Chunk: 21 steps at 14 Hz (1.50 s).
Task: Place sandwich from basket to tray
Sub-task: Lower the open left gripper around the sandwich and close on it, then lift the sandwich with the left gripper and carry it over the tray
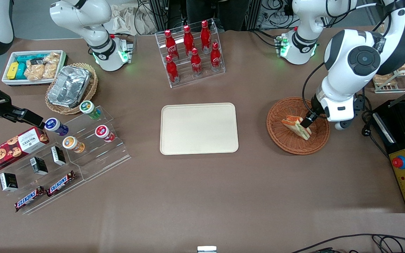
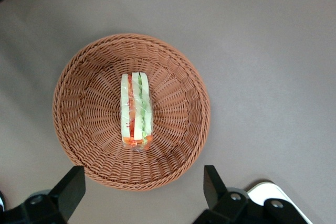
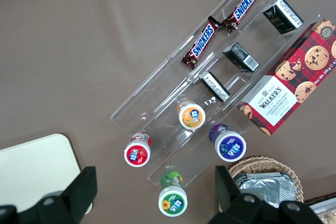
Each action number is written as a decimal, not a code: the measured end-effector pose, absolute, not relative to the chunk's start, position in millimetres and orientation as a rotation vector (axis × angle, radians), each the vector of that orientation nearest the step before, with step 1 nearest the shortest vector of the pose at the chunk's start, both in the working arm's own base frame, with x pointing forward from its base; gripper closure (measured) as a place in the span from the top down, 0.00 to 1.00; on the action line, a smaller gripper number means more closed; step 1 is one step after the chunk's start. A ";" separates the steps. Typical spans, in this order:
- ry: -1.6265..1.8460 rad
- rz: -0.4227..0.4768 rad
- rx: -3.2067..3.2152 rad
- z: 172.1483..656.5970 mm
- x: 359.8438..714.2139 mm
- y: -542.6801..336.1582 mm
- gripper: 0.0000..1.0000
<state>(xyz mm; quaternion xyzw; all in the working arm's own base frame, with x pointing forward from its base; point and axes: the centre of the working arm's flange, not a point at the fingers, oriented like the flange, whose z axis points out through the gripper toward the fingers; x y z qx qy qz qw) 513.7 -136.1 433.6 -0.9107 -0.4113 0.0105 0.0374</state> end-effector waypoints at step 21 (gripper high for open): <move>-1.211 0.059 -2.806 261.2 481.1 -118.6 1.00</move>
